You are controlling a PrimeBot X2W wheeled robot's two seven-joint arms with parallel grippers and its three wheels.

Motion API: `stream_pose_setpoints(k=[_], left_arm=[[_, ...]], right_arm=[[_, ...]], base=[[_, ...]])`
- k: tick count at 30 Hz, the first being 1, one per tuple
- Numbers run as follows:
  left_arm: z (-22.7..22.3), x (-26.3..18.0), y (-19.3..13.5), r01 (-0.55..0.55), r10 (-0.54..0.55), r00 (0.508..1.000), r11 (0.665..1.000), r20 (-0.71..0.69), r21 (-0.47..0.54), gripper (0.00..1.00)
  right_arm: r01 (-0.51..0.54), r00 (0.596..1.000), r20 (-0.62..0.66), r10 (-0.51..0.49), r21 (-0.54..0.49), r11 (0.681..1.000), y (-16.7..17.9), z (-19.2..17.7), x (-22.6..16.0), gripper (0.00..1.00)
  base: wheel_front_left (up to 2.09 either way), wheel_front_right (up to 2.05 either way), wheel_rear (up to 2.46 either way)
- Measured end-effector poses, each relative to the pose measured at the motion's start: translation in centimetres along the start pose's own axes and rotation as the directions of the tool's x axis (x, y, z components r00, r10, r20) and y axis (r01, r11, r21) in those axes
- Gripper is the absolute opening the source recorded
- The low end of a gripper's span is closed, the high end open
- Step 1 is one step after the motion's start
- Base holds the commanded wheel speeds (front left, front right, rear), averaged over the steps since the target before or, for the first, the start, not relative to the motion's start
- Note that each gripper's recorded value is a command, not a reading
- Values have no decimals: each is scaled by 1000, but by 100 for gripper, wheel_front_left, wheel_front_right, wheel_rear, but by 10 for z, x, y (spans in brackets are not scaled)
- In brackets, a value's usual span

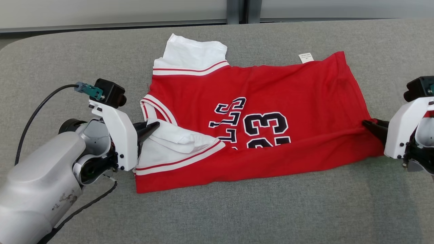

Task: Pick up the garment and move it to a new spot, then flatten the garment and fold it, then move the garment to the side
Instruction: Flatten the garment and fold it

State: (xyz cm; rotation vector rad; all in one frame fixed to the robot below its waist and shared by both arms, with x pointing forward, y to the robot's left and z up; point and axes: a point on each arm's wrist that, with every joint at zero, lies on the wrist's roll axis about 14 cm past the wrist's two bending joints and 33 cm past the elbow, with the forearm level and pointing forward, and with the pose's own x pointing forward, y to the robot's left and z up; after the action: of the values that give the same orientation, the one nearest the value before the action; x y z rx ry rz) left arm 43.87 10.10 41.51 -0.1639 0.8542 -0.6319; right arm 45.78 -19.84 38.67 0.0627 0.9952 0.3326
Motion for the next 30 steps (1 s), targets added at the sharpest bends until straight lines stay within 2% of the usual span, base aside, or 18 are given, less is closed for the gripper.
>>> stream_pose_setpoints(k=[5,10,13,14,16,19,21,24,26,28,30], left_arm=[[9,-3,16,-66,66,996,998,66,-5,100],[44,-14,28,-149,155,955,988,253,-45,100],[74,-30,29,-165,186,888,983,420,-86,100],[93,-43,27,-158,197,821,980,535,-119,100],[101,-55,24,-150,208,757,978,619,-145,100],[103,-69,21,-152,236,697,972,677,-182,100],[102,-76,16,-154,239,674,971,699,-184,100],[113,-101,14,-163,265,580,964,770,-209,100],[101,-105,8,-170,273,557,962,784,-215,100],[78,-102,5,-179,305,552,952,776,-246,100],[67,-107,7,-196,342,521,940,782,-280,100]], right_arm=[[16,994,104,-15,-16,1000,0,19,-4,100],[18,962,275,-10,-28,999,7,44,-16,100],[17,907,420,-1,-34,999,14,62,-29,100],[11,857,515,18,-52,999,22,71,-39,100],[4,796,604,40,-71,997,31,78,-50,100],[14,705,706,65,-106,994,42,80,-65,100],[12,652,755,72,-105,994,47,80,-73,100],[40,616,784,75,-126,991,51,77,-79,100],[57,597,799,74,-134,989,54,77,-82,100],[50,547,833,85,-134,990,66,82,-91,100],[62,513,854,87,-138,988,74,80,-99,100]], base=[[0,0,0],[0,0,0],[0,0,0],[0,0,0],[0,0,0],[0,0,0],[0,0,0],[0,0,0],[0,0,0],[0,0,0],[0,0,0]])
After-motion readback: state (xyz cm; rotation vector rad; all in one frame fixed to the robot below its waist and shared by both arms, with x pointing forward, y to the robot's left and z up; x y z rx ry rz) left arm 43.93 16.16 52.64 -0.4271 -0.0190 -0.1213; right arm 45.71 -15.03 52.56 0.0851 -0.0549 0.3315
